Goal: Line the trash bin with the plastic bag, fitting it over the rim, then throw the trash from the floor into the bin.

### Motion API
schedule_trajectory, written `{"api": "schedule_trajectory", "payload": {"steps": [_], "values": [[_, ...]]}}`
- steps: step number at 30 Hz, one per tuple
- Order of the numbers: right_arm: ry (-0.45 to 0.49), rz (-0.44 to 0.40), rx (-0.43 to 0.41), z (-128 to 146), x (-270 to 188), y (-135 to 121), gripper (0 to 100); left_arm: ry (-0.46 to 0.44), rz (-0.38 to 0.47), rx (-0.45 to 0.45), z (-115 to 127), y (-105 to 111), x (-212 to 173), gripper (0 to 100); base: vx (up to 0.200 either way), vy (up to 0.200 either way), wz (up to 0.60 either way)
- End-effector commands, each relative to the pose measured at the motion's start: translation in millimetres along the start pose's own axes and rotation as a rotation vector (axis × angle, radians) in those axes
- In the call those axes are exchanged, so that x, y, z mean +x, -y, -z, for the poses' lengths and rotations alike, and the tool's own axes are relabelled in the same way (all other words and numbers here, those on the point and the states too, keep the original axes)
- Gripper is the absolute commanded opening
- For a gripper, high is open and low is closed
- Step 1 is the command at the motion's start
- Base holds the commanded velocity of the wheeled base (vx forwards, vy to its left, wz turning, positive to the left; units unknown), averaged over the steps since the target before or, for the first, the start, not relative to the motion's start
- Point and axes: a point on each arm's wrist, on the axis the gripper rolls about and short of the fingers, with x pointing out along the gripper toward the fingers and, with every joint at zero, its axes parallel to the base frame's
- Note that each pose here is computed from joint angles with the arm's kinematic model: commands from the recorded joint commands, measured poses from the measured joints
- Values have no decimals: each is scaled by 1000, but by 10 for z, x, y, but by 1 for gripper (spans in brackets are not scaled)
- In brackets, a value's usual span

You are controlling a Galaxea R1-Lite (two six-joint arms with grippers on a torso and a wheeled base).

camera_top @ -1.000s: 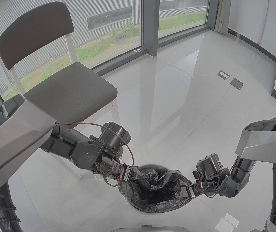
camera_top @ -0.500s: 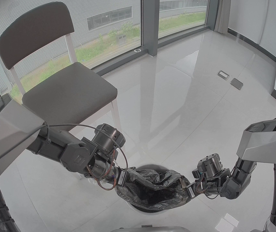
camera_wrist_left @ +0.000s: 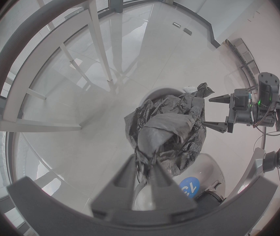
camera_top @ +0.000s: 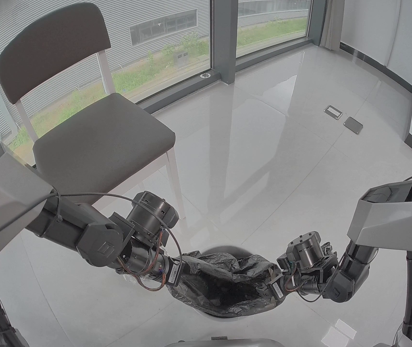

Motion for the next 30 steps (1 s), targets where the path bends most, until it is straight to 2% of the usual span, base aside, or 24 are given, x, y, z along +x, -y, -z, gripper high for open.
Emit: {"api": "schedule_trajectory", "payload": {"steps": [1,5,10,13,19,24,30], "values": [[5,-2,-10,-9,-1,-11,100,14,4,1,0,11,-12,100,0,0,0],[21,-8,-16,-43,9,-36,100,35,7,-2,-26,7,-23,100,0,0,0],[56,-12,-64,-138,90,-75,100,63,-7,-13,-63,-16,-79,100,0,0,0],[102,-30,-107,-226,210,-197,100,89,-11,-28,-89,-63,-163,100,0,0,0],[120,-64,-179,-200,396,-418,100,123,-17,-41,-98,-96,-296,100,0,0,0],[126,-90,-199,-166,397,-541,100,136,-14,-41,-105,-95,-342,100,0,0,0],[155,-82,-188,-255,262,-496,100,143,-23,-42,-108,-92,-353,100,0,0,0]]}}
